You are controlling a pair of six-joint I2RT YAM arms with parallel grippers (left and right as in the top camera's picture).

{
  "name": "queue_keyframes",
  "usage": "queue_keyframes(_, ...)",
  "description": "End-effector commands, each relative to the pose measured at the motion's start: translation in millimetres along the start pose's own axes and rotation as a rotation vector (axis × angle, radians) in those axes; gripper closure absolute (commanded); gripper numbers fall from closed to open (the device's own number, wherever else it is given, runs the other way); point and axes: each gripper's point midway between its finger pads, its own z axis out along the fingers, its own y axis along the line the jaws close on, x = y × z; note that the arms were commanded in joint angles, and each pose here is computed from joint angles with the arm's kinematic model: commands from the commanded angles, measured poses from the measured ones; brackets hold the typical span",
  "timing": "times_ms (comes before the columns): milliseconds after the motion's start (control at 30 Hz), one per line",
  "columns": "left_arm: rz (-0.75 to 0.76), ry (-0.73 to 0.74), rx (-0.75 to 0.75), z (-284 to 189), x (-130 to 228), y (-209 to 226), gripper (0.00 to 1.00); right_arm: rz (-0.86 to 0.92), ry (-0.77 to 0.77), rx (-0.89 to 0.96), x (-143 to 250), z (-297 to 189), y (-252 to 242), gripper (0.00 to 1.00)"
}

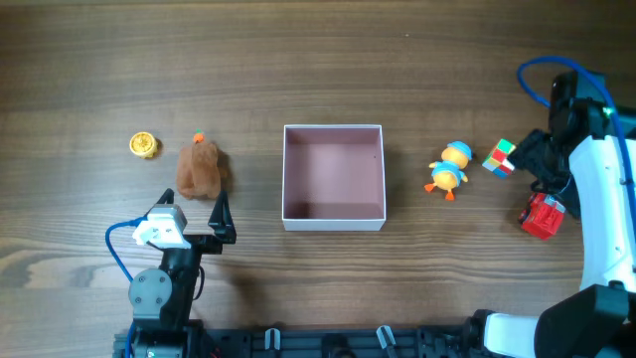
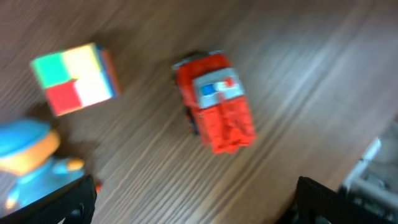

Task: Pack container
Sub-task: 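Lower the right gripper over the red police truck and grasp it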

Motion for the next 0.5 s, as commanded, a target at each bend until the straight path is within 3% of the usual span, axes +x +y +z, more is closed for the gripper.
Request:
queue_keyframes(0,0.008,0.006,0.01,0.4,3.4,-0.6,0.0,-0.358,0.082,-0.22,22.5,-6.3,32.5,0.0)
queue_keyframes(167,0.008,0.006,0.011,0.4,3.4,-0.7,0.0,-0.506,0.071,-0.171,22.5,-4.6,22.3,0.0)
queue_keyframes(467,0.008,0.006,0.01,0.4,3.4,-0.6,0.0,-0.355,0.065,-0.065,8.7,-0.1,-16.3,0.0)
